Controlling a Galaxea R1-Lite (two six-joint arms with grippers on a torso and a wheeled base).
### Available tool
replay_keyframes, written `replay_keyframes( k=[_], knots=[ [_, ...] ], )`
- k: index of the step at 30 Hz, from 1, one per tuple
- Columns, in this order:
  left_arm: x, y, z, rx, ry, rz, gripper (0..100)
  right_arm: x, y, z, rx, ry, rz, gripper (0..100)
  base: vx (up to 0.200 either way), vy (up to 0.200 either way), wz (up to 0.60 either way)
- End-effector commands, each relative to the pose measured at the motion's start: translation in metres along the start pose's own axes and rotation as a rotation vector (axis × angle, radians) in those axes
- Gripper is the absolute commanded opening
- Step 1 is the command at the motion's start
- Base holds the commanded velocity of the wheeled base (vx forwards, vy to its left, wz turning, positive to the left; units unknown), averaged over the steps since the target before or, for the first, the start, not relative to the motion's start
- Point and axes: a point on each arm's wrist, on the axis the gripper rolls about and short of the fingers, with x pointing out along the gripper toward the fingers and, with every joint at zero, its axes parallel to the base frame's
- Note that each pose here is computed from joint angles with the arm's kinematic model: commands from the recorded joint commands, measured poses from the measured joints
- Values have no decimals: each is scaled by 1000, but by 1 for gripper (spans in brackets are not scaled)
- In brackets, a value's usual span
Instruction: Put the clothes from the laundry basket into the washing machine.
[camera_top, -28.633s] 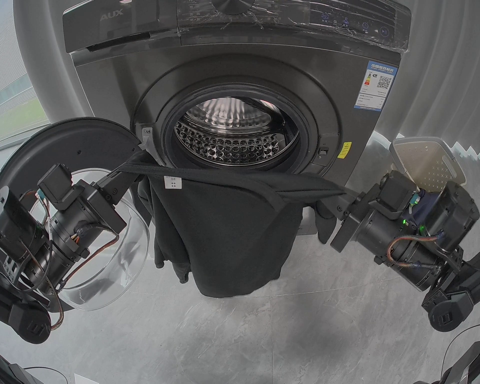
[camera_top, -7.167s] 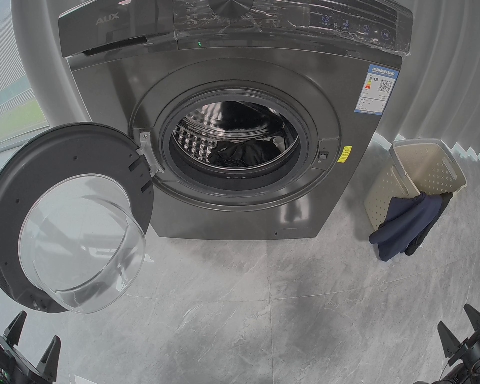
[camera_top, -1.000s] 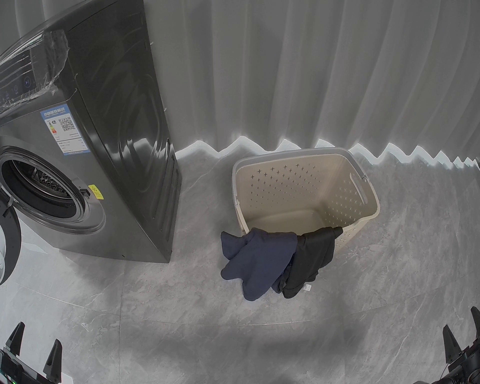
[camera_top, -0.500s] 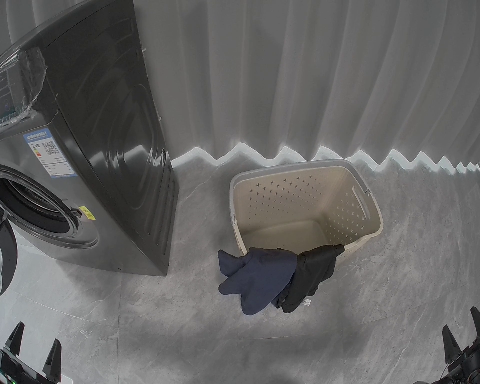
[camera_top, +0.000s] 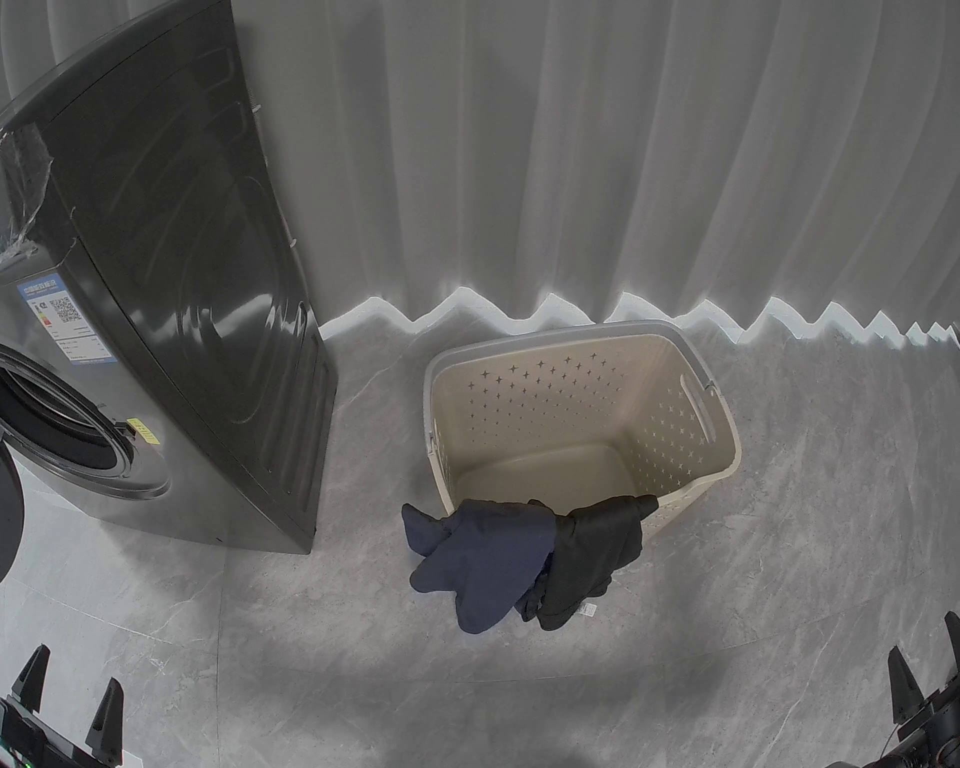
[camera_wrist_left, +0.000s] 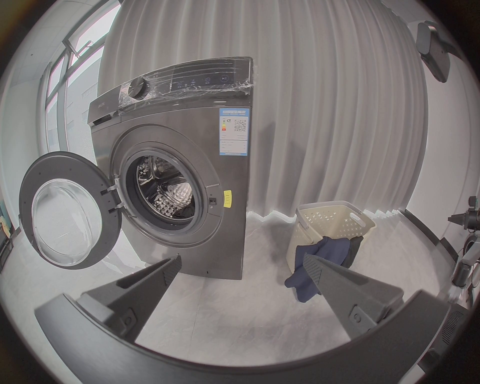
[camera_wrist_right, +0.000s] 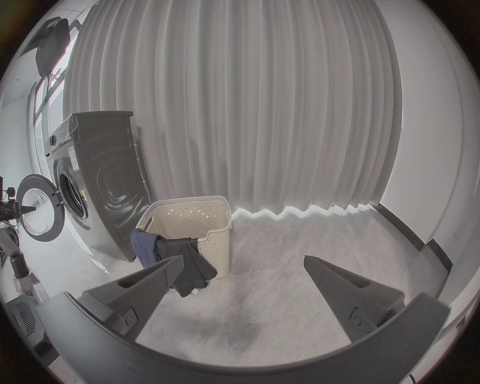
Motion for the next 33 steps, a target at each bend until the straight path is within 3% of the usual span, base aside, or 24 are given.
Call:
replay_keyframes(
  k=[1,7,10,11,13,17,21,24,29,33],
  knots=[
    [1,0,-5,0,7,0,100,0,0,-5,-8,6,6,100,0,0,0],
    [1,0,-5,0,7,0,100,0,0,-1,-22,-22,15,100,0,0,0],
    [1,0,-5,0,7,0,100,-17,0,58,-15,-241,14,100,0,0,0],
    [1,0,-5,2,7,-2,100,-17,0,79,-14,-249,22,100,0,0,0],
    [1,0,-5,2,8,-5,100,-4,0,95,8,-175,56,100,0,0,0],
    [1,0,-5,2,9,-5,100,39,2,76,112,110,112,100,0,0,0],
    [1,0,-5,-5,8,-5,100,79,8,71,134,296,167,100,0,0,0],
    [1,0,-5,-5,8,-5,100,101,14,68,135,358,204,100,0,0,0],
    [1,0,-5,-5,9,-5,100,141,37,54,142,436,314,100,0,0,0],
    [1,0,-5,-5,9,-5,100,157,47,47,157,483,335,100,0,0,0]
  ],
)
